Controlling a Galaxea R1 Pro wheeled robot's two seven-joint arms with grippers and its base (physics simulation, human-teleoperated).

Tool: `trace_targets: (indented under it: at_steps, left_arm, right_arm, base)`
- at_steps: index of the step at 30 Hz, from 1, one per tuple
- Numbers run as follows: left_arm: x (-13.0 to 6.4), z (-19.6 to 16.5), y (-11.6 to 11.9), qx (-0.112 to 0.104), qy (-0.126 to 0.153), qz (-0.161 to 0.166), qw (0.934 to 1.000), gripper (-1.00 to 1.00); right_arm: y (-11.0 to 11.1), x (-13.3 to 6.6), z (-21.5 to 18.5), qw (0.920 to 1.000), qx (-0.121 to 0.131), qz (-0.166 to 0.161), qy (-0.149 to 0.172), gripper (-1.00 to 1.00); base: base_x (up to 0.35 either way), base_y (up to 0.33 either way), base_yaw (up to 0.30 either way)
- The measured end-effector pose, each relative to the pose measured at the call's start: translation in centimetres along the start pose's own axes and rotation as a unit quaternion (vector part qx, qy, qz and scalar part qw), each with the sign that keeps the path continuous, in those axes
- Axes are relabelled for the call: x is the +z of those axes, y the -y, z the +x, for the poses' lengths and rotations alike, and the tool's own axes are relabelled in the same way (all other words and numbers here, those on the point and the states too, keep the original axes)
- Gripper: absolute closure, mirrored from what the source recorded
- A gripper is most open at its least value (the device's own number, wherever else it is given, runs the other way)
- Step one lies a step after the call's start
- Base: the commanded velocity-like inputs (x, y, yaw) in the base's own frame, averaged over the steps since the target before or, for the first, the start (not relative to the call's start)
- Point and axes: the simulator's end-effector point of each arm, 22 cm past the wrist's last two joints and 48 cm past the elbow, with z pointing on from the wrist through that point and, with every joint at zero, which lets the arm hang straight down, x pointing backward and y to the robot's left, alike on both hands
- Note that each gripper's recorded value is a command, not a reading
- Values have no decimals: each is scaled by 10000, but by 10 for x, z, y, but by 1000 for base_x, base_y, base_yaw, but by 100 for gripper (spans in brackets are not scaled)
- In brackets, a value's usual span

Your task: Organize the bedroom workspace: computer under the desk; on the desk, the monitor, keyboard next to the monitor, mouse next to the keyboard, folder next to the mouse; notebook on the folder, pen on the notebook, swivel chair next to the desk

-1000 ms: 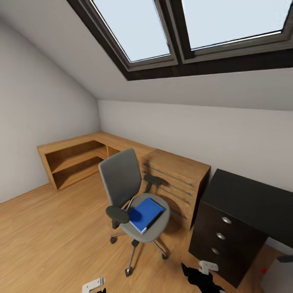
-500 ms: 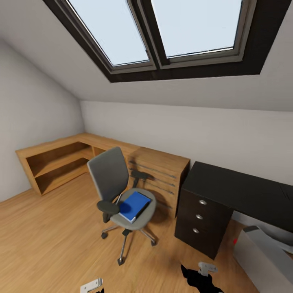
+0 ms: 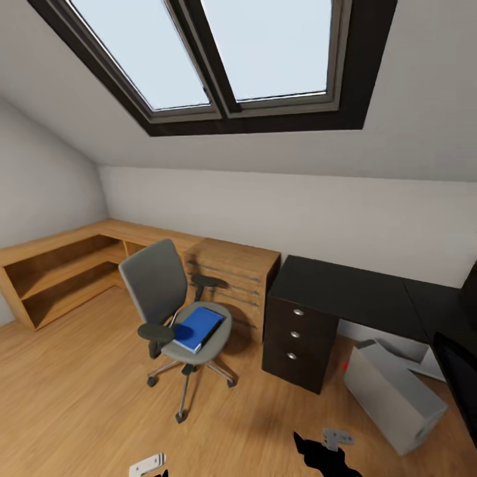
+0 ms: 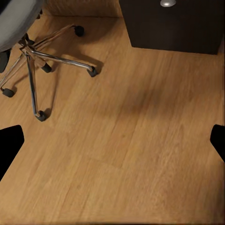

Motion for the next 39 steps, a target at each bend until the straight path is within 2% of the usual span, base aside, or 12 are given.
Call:
trace_targets:
  at_steps: [23,39]
  left_arm:
    - [-19,-5,0,-2,-11,7,10000,-100]
    - [-18,-6,-5,11,-31,-35,10000,-100]
  right_arm:
    - [-8,-17,-6,10000,9,-15,-13,-100]
    - [-10,-17,-5,10000,15,-29,-23,-100]
  base:
    - [-8,0,-253]
    - [-28,0,-44]
